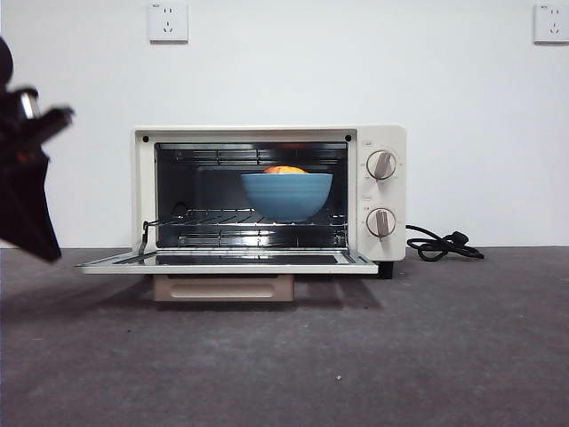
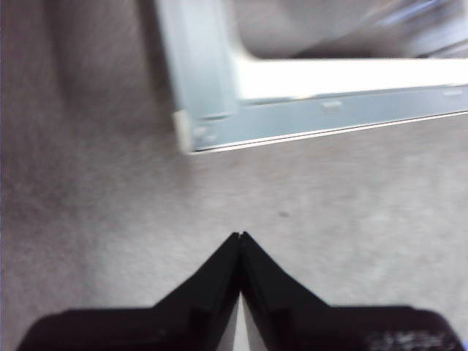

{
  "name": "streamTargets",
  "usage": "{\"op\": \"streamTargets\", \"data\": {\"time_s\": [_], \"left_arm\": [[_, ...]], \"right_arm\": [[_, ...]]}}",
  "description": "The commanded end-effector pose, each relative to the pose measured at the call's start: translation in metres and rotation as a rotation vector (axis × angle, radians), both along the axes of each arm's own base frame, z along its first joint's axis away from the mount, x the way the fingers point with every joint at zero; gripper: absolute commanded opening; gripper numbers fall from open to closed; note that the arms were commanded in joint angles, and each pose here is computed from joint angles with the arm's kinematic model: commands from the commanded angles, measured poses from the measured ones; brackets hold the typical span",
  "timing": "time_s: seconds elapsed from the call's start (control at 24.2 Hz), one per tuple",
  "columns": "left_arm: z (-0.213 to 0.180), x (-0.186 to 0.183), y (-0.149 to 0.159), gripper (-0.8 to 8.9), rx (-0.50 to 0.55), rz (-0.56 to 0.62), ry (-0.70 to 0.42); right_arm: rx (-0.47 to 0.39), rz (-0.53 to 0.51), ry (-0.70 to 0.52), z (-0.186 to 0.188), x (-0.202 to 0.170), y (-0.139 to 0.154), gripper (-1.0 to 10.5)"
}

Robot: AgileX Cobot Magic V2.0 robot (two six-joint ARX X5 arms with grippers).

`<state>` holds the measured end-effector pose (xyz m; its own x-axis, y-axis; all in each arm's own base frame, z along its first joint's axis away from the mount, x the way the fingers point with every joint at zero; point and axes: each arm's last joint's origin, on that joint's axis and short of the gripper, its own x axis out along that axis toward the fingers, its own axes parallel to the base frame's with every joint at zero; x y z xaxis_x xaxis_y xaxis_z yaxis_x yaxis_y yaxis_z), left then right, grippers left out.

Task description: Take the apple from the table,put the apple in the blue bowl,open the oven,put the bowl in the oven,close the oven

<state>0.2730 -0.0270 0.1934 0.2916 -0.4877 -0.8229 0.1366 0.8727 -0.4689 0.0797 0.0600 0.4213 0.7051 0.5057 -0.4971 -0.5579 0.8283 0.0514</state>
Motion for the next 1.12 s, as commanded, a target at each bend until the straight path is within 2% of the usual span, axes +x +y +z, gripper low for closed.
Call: {"op": "streamTargets", "data": {"time_s": [0.04, 0.33, 0.54, 0.83, 1.12], "left_arm": [[-0.013, 0.005, 0.001, -0.09, -0.007, 0.013, 0.039], [-0.027, 0.014, 0.007, -0.09, -0.031, 0.073, 0.063], [-0.030, 0.020, 0.015, -0.09, -0.098, 0.128, 0.060], [-0.037, 0.024, 0.019, -0.09, -0.105, 0.156, 0.072], [-0.044, 0.033, 0.017, -0.09, -0.211, 0.179, 0.076]], "right_arm": [[0.053, 0.007, 0.043, -0.016, 0.005, 0.005, -0.1], [0.055, 0.003, 0.052, -0.037, 0.016, 0.014, -0.1], [0.085, 0.015, 0.022, -0.035, 0.018, 0.016, -0.1], [0.105, 0.032, 0.010, -0.033, 0.019, 0.017, -0.1], [0.112, 0.032, 0.000, -0.032, 0.019, 0.017, -0.1]]}}
